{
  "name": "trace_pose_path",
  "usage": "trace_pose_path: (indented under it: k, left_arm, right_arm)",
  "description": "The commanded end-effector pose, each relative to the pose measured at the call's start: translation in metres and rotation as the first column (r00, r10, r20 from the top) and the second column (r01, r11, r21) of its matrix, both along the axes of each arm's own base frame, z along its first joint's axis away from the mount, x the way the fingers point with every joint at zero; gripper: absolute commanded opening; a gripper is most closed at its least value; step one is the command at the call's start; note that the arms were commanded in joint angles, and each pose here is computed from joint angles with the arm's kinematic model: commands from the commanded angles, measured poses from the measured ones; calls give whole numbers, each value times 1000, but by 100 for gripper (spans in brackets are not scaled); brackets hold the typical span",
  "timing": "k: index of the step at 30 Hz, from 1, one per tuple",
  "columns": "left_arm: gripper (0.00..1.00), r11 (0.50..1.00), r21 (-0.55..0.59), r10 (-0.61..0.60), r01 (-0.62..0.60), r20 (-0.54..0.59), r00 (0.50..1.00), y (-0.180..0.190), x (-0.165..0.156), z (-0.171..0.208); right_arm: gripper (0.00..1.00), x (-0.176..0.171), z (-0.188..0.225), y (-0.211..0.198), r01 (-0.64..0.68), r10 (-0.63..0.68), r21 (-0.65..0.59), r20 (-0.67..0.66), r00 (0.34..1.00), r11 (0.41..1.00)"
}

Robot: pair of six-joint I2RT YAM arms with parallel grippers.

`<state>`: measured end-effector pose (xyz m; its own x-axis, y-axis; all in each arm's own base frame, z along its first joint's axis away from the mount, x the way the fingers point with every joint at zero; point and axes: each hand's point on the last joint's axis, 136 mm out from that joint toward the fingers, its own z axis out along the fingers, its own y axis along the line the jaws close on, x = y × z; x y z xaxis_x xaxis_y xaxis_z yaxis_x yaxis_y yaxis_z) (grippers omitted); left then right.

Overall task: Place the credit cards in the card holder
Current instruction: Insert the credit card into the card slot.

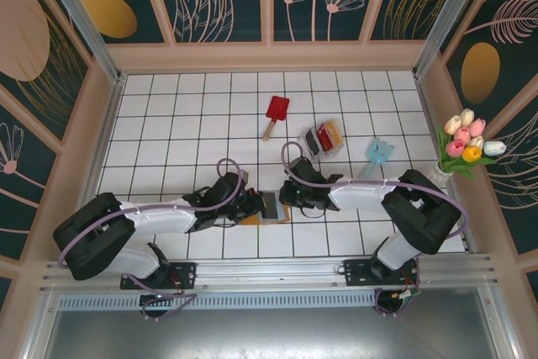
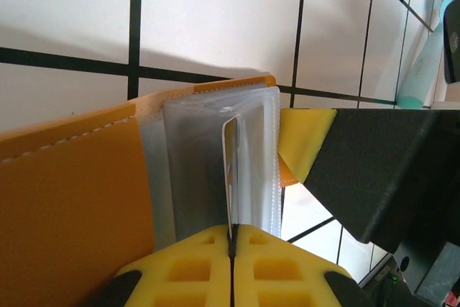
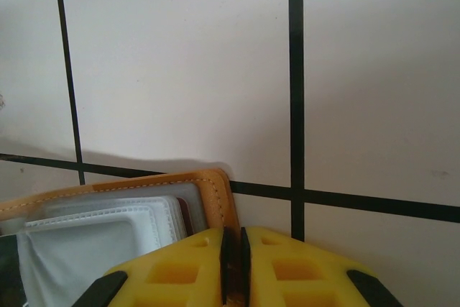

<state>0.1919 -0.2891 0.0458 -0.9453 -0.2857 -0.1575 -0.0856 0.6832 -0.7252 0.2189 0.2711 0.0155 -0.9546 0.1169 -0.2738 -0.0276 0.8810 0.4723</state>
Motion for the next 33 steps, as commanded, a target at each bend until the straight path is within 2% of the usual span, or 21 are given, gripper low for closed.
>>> trace_pose_path:
  k: [1,8,10,14,19,24,29,33]
  left_arm:
    - [16,999,32,-39,39,-21,999,-1,-7,-11]
    - [19,995,-10,-96,96,-14,995,-27,1,-4]
    - [24,994,-27,-107,107,-8,994,-34,2,-1]
    - [29,990,-16,-142,142,-18,990,-42,-3,-3]
    - [37,994,67,-85,84,9,996,-18,0,-1]
    - [54,992,115,-55,44,92,994,4,2,25]
    - [58,974,220,26,-51,115,993,42,0,26]
    - [66,954,269,105,-134,119,987,71,-3,17]
  right_arm:
    - [16,-23,-20,-7,-27,23,-51,-80,997,998]
    - [16,-26,-18,-3,-30,29,-13,-92,995,999]
    - [16,-26,-16,-4,-25,25,-5,-88,996,1000]
    - [17,-23,-10,-5,-7,6,0,-71,997,1000]
    - [19,-14,4,-8,13,-13,-17,-24,1000,1000]
    - [25,-3,20,-17,43,-42,-45,30,999,998]
    - [29,-2,31,-23,42,-40,-48,58,998,998]
    - [32,-6,31,-21,22,-21,-36,47,999,999]
